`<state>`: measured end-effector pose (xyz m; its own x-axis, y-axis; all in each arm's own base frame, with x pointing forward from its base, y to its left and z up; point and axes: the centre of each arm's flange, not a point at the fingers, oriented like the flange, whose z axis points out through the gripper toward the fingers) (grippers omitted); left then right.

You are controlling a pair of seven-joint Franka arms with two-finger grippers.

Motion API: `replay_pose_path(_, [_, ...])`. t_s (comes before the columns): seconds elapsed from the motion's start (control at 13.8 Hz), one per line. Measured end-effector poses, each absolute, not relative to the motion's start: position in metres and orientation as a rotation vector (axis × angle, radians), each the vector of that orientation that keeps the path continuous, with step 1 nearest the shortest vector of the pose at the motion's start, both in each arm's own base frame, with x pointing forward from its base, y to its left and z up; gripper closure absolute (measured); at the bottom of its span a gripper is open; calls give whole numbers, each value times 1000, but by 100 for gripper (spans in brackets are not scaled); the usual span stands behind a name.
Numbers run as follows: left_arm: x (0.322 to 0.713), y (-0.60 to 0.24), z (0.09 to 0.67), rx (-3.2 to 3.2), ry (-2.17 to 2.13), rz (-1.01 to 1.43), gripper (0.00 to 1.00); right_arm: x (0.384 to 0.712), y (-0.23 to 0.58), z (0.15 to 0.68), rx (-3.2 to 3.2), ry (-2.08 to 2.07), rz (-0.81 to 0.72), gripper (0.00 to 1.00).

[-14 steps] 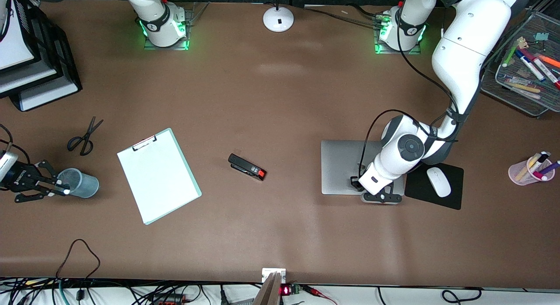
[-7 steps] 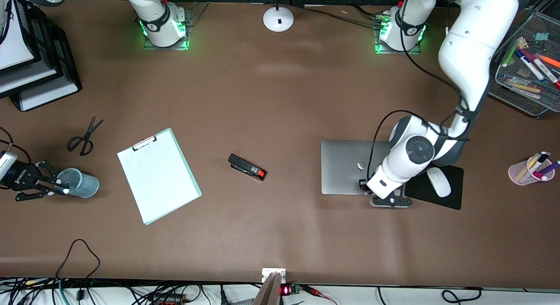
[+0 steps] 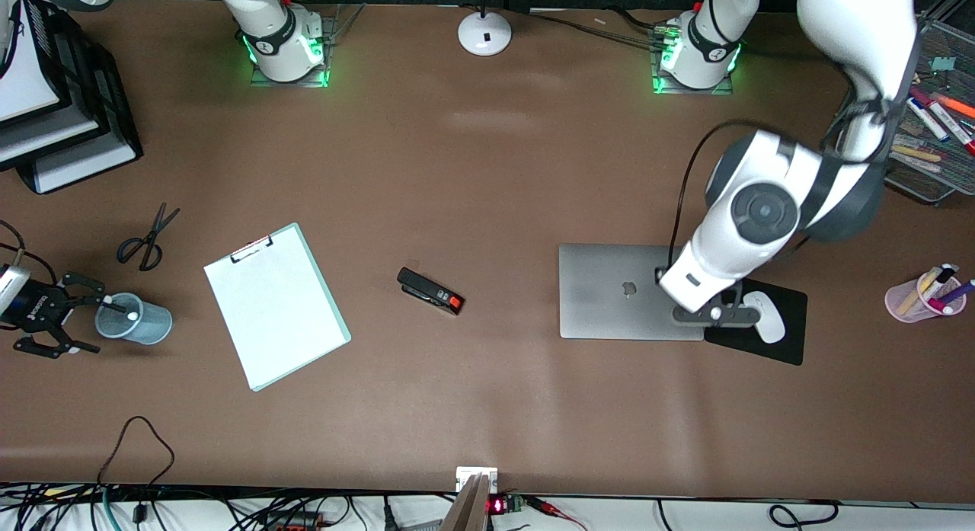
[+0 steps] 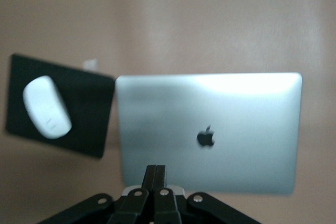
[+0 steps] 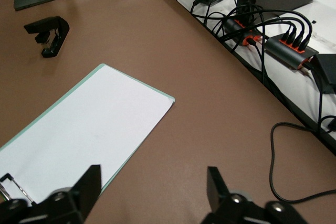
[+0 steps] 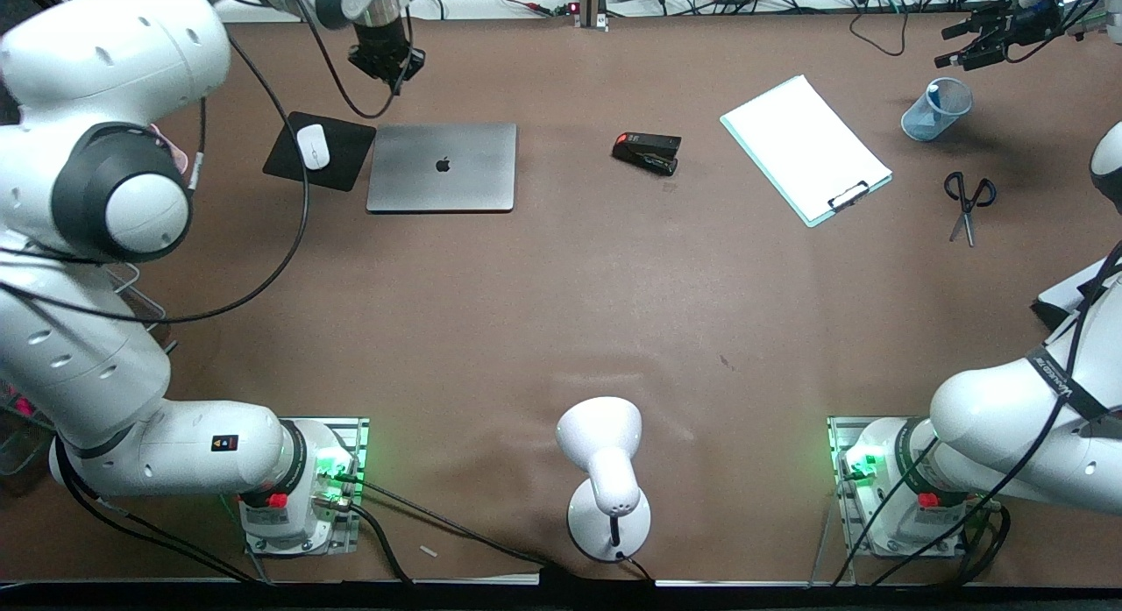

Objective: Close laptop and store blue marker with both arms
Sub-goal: 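Drop the marker into the cup while the left gripper lifts away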

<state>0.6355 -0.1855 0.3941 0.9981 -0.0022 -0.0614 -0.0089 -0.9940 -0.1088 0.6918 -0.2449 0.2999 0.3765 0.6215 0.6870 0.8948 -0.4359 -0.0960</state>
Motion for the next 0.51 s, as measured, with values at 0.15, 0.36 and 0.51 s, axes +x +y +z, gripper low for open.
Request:
replay_pose_path(0.15, [624, -183, 436, -3042, 4, 167, 98, 696, -232, 299, -2221, -1240, -730, 0])
replay_pose_path(0.36, [615, -170, 488, -3049, -13, 259, 95, 705, -205, 308, -2324, -1115, -571, 0])
replay_pose_path(0.51, [613, -164, 508, -3045, -20, 268, 79, 713, -181, 333, -2418, -1023, -470, 0])
